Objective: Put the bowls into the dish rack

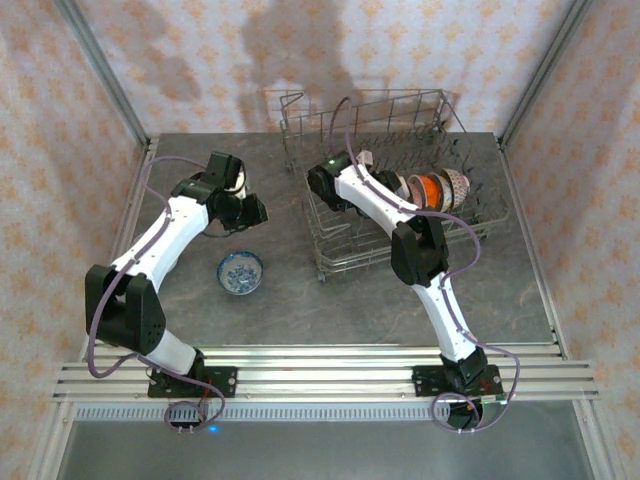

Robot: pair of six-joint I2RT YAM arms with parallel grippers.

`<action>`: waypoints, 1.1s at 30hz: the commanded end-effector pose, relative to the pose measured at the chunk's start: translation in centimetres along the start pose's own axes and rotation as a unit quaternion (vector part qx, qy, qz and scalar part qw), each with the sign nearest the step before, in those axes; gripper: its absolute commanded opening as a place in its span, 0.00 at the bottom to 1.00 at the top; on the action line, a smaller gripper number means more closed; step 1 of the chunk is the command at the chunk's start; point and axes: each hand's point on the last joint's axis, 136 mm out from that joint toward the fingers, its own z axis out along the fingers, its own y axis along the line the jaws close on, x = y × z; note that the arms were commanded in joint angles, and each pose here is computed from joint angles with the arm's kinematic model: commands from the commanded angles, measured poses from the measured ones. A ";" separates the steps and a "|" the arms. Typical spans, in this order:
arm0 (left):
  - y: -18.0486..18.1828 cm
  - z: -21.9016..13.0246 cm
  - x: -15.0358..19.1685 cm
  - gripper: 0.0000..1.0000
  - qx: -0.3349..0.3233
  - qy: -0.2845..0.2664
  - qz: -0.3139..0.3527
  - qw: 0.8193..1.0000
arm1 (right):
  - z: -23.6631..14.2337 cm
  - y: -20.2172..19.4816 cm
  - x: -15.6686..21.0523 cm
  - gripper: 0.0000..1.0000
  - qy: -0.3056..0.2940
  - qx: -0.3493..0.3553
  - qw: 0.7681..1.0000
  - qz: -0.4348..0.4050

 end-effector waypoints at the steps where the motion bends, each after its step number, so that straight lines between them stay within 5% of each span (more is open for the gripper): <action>1: 1.1 -1.0 0.4 0.22 -0.017 -0.007 0.002 1.000 | -1.6 -0.6 0.2 0.33 -0.003 -0.040 0.999 0.010; 26: 3.0 -4.1 1.5 0.23 -0.052 -0.043 -0.011 0.998 | -0.6 2.4 0.5 0.46 0.041 -0.189 0.981 0.035; 33: 4.3 -5.5 1.9 0.29 -0.084 -0.055 -0.012 0.995 | -0.7 0.2 -0.1 0.64 0.029 -0.194 0.978 0.064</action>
